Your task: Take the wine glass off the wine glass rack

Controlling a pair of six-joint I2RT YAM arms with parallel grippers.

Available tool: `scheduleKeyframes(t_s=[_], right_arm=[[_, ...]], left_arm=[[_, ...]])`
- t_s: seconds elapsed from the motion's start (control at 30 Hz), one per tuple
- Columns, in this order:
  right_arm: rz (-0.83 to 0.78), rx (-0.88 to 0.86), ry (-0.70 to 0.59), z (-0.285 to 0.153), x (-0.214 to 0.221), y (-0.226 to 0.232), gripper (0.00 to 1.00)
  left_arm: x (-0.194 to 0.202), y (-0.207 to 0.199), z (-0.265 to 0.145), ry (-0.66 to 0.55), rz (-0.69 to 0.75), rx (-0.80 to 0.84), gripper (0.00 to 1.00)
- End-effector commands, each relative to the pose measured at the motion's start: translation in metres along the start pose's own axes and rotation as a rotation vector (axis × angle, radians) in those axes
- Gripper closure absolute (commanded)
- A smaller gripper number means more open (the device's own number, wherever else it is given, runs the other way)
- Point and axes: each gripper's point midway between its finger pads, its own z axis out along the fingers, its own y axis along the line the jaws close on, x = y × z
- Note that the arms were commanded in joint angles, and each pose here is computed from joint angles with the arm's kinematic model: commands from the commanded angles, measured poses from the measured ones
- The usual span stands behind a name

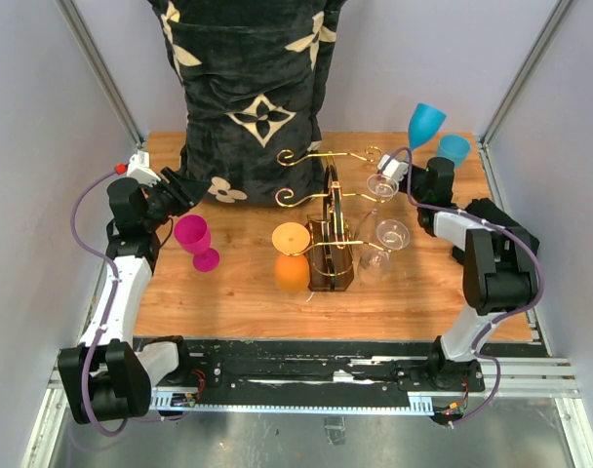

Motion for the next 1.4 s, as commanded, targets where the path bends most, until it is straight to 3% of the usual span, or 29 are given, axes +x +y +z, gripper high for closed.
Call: scheduleKeyframes(t_s=[0.0,0.37,1.0,1.27,1.37], right_arm=[[-0.118,0.023,-0.051,0.016,-0.02,-0.005,0.99],[-0.135,-0.017,-0.003,0.045,0.009,0.033,0.99],[-0.259,0.095,0.111,0.085,0.063,0.058,0.99],[-0.3,0.004,0.116,0.094,0.07,0.081,0.98],[-0.304,-0.055,0.15,0.097,0.08,0.092,0.93]], left_arm=[[-0.001,-0.002,0.003,-0.005,0.031,0.02,0.52],[0.001,0.002,0.006,-0.001,0.03,0.013,0.53],[0.007,0.011,0.006,-0.007,0.029,-0.01,0.52],[0.014,0.018,0.006,0.008,0.027,-0.028,0.53],[0.013,0.019,0.004,-0.006,0.034,-0.037,0.53]])
